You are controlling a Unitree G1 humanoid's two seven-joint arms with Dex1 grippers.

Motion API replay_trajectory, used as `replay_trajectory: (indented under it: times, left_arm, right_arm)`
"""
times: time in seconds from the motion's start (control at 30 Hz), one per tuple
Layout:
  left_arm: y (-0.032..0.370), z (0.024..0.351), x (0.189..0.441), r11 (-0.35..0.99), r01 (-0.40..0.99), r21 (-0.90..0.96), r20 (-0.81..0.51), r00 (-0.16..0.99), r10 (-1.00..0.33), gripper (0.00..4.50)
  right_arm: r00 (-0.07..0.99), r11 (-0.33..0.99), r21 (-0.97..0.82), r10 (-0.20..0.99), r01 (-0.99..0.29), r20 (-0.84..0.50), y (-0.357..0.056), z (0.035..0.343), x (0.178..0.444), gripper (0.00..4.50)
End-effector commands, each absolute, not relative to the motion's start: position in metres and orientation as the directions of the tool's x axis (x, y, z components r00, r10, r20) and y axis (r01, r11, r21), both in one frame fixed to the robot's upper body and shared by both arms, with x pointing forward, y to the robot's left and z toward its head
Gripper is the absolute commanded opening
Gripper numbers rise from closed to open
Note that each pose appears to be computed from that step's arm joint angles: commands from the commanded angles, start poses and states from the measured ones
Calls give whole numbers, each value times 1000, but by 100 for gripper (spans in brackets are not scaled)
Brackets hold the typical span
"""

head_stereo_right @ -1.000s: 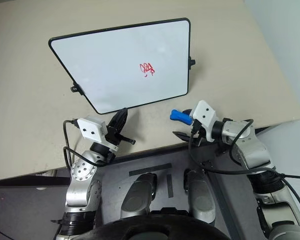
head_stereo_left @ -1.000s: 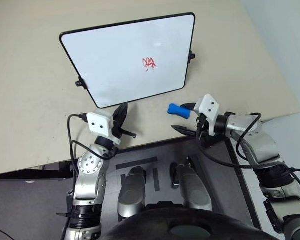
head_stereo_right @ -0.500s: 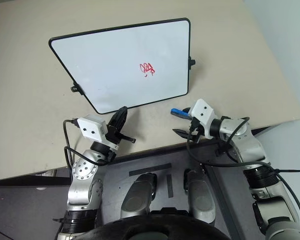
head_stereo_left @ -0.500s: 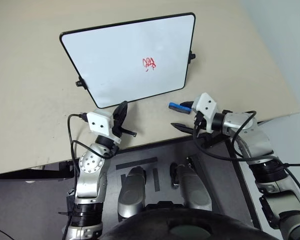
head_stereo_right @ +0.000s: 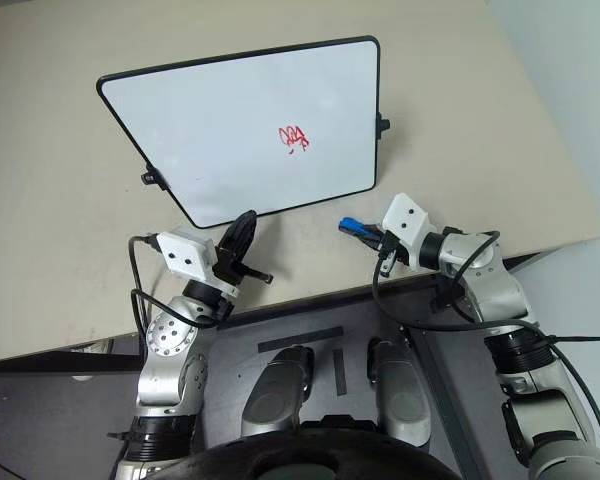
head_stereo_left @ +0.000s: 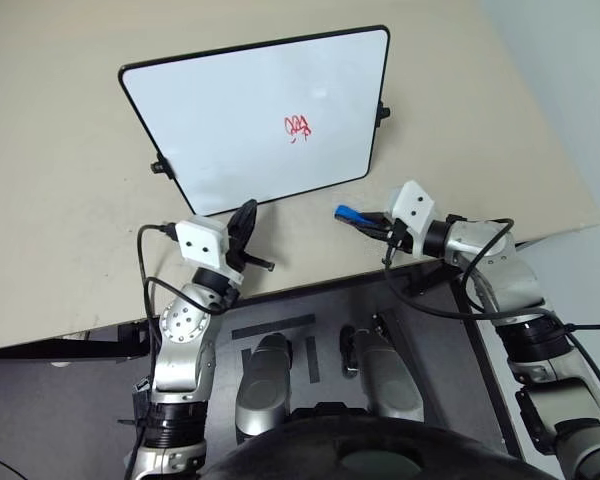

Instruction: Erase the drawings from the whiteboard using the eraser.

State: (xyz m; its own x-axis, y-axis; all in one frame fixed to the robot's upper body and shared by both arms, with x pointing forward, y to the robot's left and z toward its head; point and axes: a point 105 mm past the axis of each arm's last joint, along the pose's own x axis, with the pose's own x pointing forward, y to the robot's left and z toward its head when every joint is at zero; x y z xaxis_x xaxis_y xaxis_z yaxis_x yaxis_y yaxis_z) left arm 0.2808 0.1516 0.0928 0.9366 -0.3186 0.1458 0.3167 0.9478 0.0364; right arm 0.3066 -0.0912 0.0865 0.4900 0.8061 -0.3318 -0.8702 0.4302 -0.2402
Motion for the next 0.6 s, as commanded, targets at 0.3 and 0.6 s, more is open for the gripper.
replay_trajectory:
  times: [0.3, 0.6]
  left_arm:
    - [151, 102, 281, 947, 317, 47, 185, 929, -320, 0]
    - [152, 102, 286, 945, 323, 52, 187, 926, -327, 0]
  right_arm:
    - [497, 356, -468, 839, -809, -222, -79, 127, 303, 0]
    - [536, 251, -885, 844, -393, 1, -61, 187, 328, 0]
